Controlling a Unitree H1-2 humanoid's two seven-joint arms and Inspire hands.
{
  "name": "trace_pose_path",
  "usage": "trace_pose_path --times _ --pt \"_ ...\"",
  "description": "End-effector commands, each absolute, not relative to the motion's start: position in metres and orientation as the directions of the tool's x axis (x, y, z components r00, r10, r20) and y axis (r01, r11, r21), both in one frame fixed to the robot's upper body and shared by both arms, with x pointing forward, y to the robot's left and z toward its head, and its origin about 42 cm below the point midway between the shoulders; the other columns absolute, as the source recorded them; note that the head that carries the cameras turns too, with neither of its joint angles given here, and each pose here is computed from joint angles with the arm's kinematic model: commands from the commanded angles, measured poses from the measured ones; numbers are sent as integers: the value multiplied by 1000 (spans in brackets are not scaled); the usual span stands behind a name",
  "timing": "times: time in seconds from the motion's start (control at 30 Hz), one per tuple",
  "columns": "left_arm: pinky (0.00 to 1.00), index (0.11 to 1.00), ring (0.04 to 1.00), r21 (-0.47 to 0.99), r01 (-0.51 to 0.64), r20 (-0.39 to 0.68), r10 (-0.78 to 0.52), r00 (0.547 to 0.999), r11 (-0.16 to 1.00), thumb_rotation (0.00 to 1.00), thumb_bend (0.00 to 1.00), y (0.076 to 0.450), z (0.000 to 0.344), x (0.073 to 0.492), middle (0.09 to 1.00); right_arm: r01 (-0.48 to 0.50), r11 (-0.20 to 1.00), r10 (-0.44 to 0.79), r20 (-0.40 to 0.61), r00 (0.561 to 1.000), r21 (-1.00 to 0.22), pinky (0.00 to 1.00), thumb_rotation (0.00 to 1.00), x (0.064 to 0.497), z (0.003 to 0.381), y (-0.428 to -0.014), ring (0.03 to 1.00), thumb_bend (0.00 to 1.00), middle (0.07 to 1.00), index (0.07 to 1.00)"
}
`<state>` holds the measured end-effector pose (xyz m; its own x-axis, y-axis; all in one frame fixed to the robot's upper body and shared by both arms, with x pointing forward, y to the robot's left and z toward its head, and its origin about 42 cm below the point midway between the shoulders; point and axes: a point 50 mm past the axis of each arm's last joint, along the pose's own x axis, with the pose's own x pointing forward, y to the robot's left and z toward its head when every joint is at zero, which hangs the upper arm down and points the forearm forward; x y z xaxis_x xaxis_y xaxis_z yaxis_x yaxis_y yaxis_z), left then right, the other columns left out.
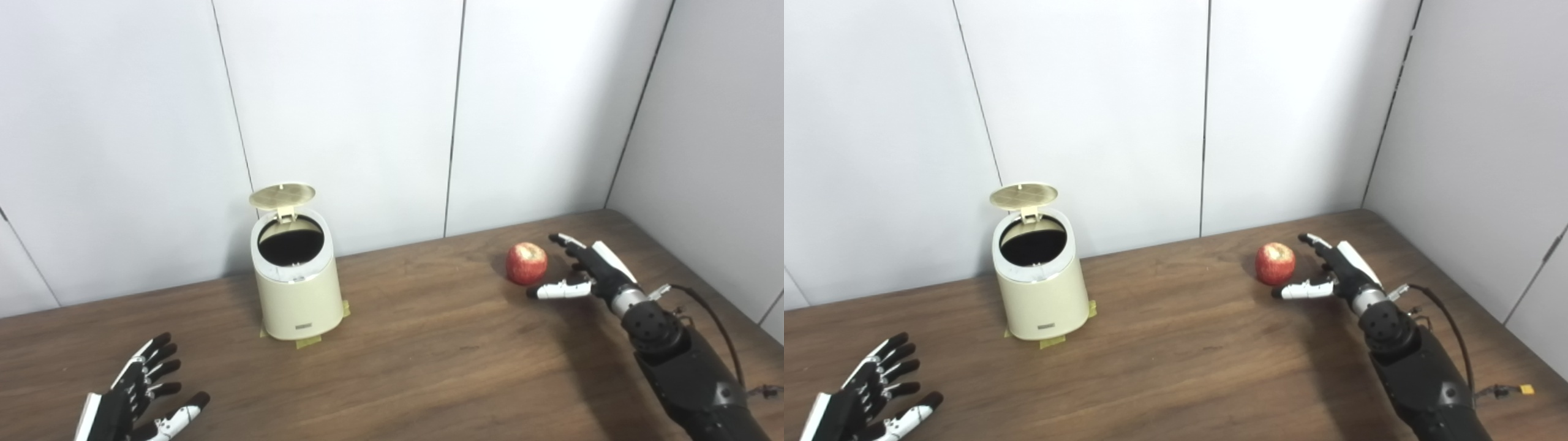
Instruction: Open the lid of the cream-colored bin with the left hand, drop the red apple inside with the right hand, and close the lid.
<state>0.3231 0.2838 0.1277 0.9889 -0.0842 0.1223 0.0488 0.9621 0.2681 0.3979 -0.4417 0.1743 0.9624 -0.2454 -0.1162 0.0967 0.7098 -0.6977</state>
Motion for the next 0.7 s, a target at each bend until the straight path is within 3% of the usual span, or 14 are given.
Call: trace_pose_path --times 0.0,0.13,0.33,0.57,0.67 --pt "704 904 818 276 31 196 -88 977 961 33 636 282 149 330 868 156 685 -229 -7 973 -712 882 319 415 205 -442 929 878 937 918" --pt "721 916 831 269 41 205 -99 974 962 1 612 281 149 329 882 153 702 -205 8 979 -696 869 232 419 199 -438 892 866 885 897" --pt "716 913 830 268 44 207 -102 973 963 0 623 281 149 328 882 165 694 -200 32 979 -700 815 182 424 190 -430 847 873 853 874" --pt "718 915 835 266 44 201 -100 975 963 0 635 280 148 328 882 159 672 -177 51 983 -723 801 163 430 187 -421 838 855 836 865" --pt "722 918 841 264 46 196 -100 975 963 0 627 279 148 327 887 144 658 -164 45 985 -739 789 209 433 185 -421 842 854 845 878"
